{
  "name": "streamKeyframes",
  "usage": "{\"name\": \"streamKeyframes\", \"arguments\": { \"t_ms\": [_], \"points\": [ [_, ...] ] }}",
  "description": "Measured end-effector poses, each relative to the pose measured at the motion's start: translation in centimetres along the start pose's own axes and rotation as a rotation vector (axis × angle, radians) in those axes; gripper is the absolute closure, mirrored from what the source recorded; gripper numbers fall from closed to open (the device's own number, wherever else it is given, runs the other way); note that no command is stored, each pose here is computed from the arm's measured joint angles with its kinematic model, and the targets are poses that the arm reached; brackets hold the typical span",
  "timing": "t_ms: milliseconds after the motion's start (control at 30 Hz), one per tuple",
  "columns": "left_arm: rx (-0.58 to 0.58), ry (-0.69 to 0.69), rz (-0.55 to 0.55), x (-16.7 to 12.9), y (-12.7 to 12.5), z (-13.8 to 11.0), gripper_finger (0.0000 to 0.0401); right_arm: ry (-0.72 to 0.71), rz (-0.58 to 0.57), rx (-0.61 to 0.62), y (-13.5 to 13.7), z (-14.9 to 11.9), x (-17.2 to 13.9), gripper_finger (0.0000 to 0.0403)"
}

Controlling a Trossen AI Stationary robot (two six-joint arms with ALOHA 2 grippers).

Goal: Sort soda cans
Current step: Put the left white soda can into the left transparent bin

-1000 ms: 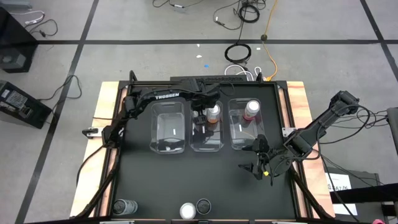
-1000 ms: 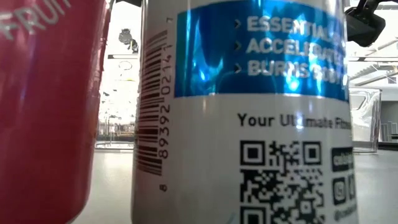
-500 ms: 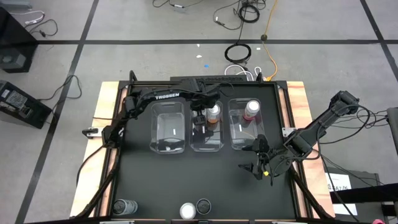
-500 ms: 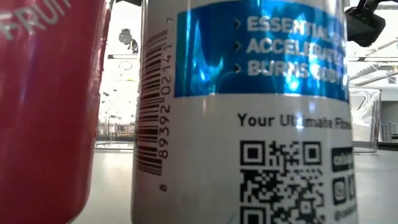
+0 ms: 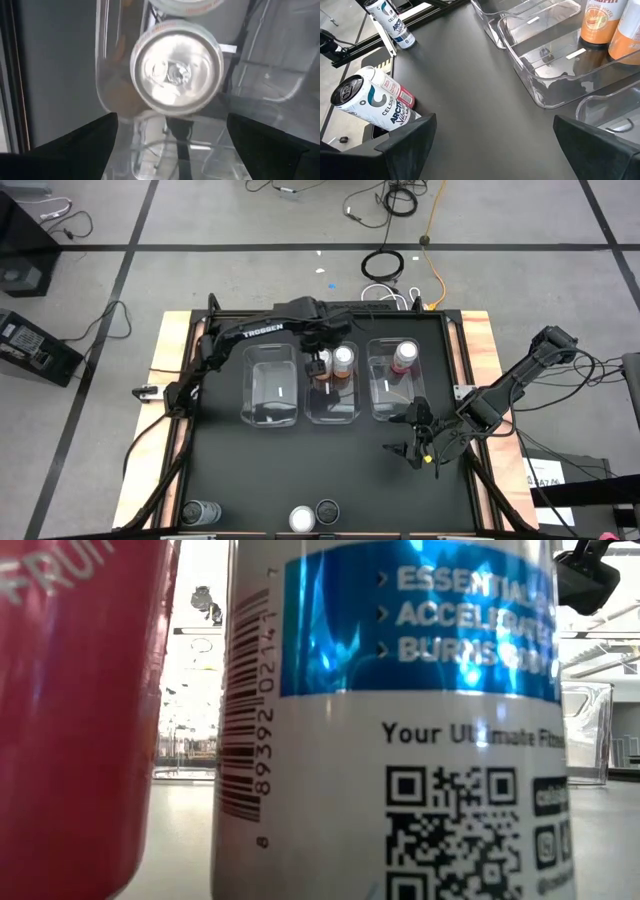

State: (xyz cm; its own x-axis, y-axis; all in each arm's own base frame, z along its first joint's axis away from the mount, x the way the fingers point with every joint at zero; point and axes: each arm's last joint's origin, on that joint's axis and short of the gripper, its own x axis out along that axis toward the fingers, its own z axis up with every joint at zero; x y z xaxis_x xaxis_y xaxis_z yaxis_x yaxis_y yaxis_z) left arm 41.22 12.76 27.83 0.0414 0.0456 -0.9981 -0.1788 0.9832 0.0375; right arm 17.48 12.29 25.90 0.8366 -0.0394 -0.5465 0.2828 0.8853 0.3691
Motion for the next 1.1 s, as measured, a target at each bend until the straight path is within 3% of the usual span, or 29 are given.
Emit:
{"name": "streamKeyframes", "arguments": {
  "t_ms": [133, 333, 500, 700, 867, 1100],
  "points": [
    [-0.058, -0.003, -0.005, -1.5, -0.2, -0.8, 0.0017, 0.0, 0.0, -0.001, 0.0, 0.0, 0.0, 0.0009],
    [-0.113, -0.13, -0.013, -6.4, -1.5, -3.0, 0.0017, 0.0, 0.0, -0.007, 0.0, 0.0, 0.0, 0.0009],
    [-0.207, -0.264, 0.016, -11.4, -2.6, -6.1, 0.0017, 0.0, 0.0, -0.012, 0.0, 0.0, 0.0, 0.0009],
    [-0.322, -0.357, 0.097, -14.8, -5.6, -10.4, 0.0017, 0.003, -0.004, -0.054, 0.0, 0.0, 0.0, 0.0009],
    [-0.429, -0.376, 0.144, -14.7, -9.3, -14.1, 0.0017, 0.004, -0.005, -0.095, -0.1, 0.0, 0.0, 0.0009],
    [-0.686, -0.296, 0.117, -10.7, -14.4, -20.1, 0.0017, 0.005, -0.005, -0.143, -0.1, 0.0, 0.0, 0.0009]
  ]
}}
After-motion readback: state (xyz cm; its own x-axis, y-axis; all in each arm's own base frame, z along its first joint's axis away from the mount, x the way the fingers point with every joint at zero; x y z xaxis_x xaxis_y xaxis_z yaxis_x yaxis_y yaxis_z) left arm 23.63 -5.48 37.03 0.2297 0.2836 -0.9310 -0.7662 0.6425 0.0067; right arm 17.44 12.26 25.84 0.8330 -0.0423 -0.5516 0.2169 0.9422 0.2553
